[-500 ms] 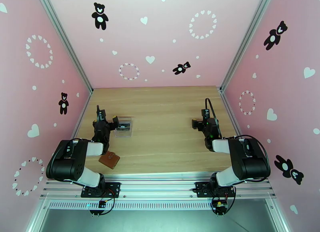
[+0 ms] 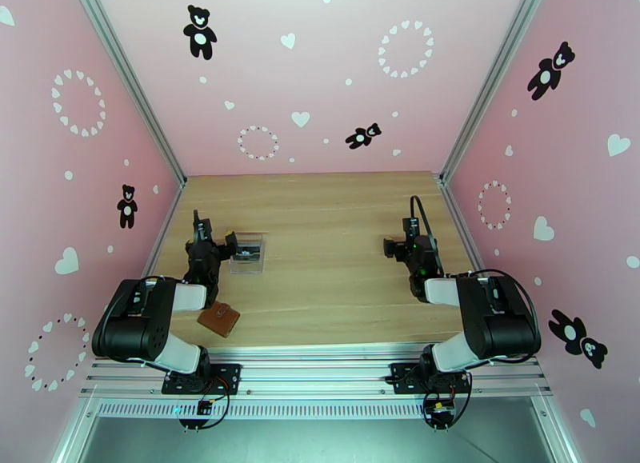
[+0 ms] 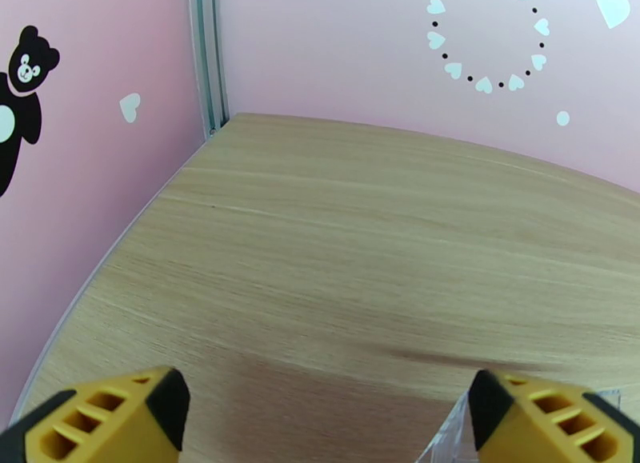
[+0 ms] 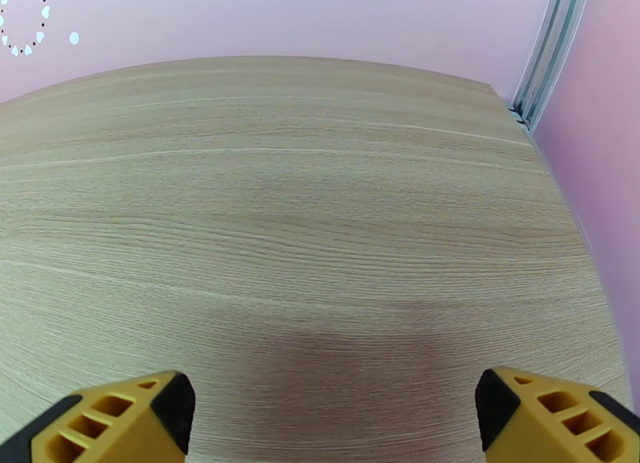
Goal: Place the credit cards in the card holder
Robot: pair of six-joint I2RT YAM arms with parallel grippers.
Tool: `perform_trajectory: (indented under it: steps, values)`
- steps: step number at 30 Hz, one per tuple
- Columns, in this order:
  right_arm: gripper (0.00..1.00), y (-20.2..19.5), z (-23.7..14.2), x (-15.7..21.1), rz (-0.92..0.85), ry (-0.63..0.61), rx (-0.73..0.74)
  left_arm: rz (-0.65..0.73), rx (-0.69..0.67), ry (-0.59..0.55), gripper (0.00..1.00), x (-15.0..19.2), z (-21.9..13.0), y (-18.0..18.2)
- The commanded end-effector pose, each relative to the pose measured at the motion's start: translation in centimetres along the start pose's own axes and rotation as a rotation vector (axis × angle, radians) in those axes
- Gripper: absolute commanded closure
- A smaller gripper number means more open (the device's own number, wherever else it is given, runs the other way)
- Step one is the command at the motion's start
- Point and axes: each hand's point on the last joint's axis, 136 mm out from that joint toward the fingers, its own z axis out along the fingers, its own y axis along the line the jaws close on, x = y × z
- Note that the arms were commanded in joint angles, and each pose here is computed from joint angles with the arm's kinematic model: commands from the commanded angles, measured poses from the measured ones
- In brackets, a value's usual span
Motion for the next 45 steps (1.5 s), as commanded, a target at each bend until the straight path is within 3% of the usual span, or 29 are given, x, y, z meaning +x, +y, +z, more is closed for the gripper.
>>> perform_trajectory:
  steps: [1,9,13,17,22,24,30,35,45]
  values:
    - [0.01,0.0,0.2,-0.5,-0.005,-0.009,-0.003,-0.014,-0.013,-0.016,0.01,-0.6,0.1,0.3]
    - [0.01,-0.1,0.1,-0.5,-0.004,-0.013,0.0,-0.013,-0.042,-0.032,0.01,-1.0,-0.2,0.5]
    - [0.01,-2.0,-1.6,-2.8,0.024,0.006,0.115,0.014,-0.093,0.003,0.01,-3.6,-1.9,0.3]
    - [0.01,-3.1,-4.0,-5.5,0.123,0.005,0.157,-0.089,-0.032,0.109,0.01,-6.5,-4.3,-0.9]
    - [0.01,-0.9,-6.3,-7.6,0.226,-0.028,0.007,-0.457,-0.061,0.1,0.01,-9.1,-7.7,0.1]
    - [0.01,0.1,-7.2,-8.4,0.292,-0.037,-0.061,-0.465,-0.001,0.155,0.01,-9.9,-8.7,-1.0]
    - [0.04,6.2,-9.1,-9.8,0.437,0.051,-0.363,-0.479,0.02,0.38,0.02,-6.2,-10.7,-1.9]
    - [0.08,14.3,-10.1,-9.0,0.349,0.229,-0.514,-0.508,-0.051,0.409,0.04,-3.3,-11.3,-0.4]
    - [0.12,26.9,-10.3,-6.1,0.246,0.415,-0.716,-0.538,0.055,0.548,0.06,1.0,-9.0,-2.7]
